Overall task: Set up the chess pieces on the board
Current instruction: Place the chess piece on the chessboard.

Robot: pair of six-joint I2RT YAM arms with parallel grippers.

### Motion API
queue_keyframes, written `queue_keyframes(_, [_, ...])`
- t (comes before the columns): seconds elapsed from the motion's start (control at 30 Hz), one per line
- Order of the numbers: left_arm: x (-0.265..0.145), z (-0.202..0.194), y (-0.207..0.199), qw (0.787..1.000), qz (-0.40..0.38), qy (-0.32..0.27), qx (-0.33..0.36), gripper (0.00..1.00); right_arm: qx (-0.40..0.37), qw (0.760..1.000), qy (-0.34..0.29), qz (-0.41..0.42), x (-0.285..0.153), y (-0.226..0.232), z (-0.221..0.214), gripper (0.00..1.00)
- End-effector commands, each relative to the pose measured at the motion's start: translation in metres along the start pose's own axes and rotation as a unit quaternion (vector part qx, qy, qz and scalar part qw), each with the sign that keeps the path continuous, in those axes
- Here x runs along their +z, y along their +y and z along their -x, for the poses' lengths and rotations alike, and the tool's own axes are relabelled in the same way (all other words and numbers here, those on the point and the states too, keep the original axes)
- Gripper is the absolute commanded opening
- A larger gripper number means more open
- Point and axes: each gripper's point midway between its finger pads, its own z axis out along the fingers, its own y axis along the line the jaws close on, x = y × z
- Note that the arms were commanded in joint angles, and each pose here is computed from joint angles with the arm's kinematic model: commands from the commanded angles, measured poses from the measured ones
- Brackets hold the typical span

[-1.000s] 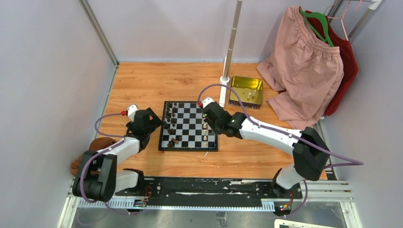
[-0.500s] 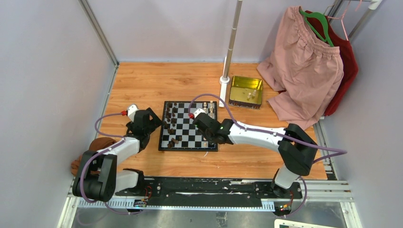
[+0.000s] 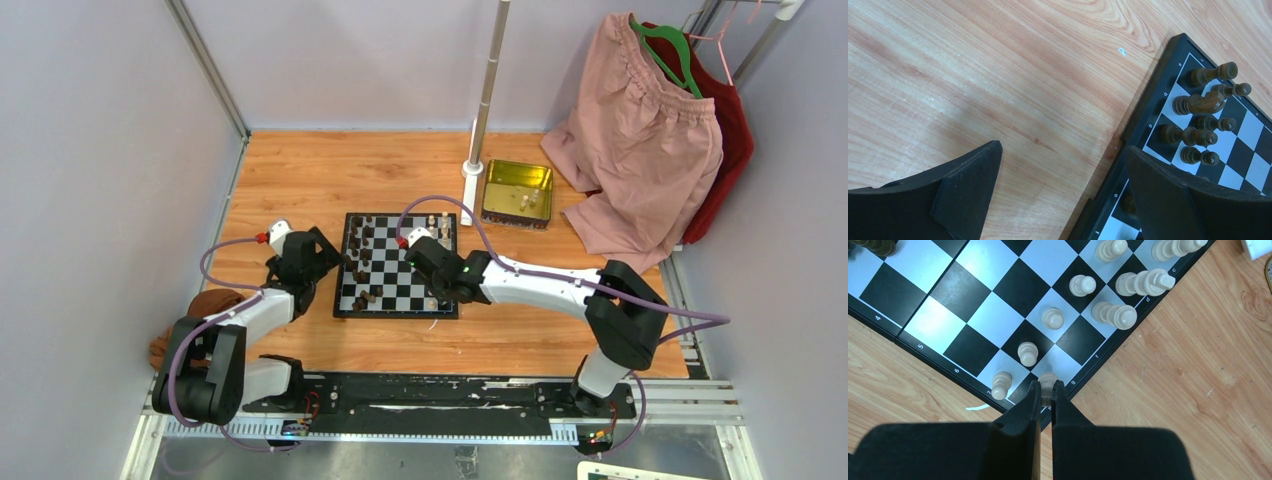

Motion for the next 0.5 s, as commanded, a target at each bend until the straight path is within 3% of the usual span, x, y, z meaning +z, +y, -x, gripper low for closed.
queue_keyframes(0.0, [-0.001,0.012,-0.007,1.0,-0.008,-0.022,0.005,1.0,0.006,1.0,0.0,0.002,0.004,0.006,-0.001,0.0])
queue_keyframes(0.47, [-0.001,0.012,-0.008,1.0,-0.008,-0.023,0.008,1.0,0.021,1.0,0.006,-0.002,0.013,-0.001,-0.011,0.0])
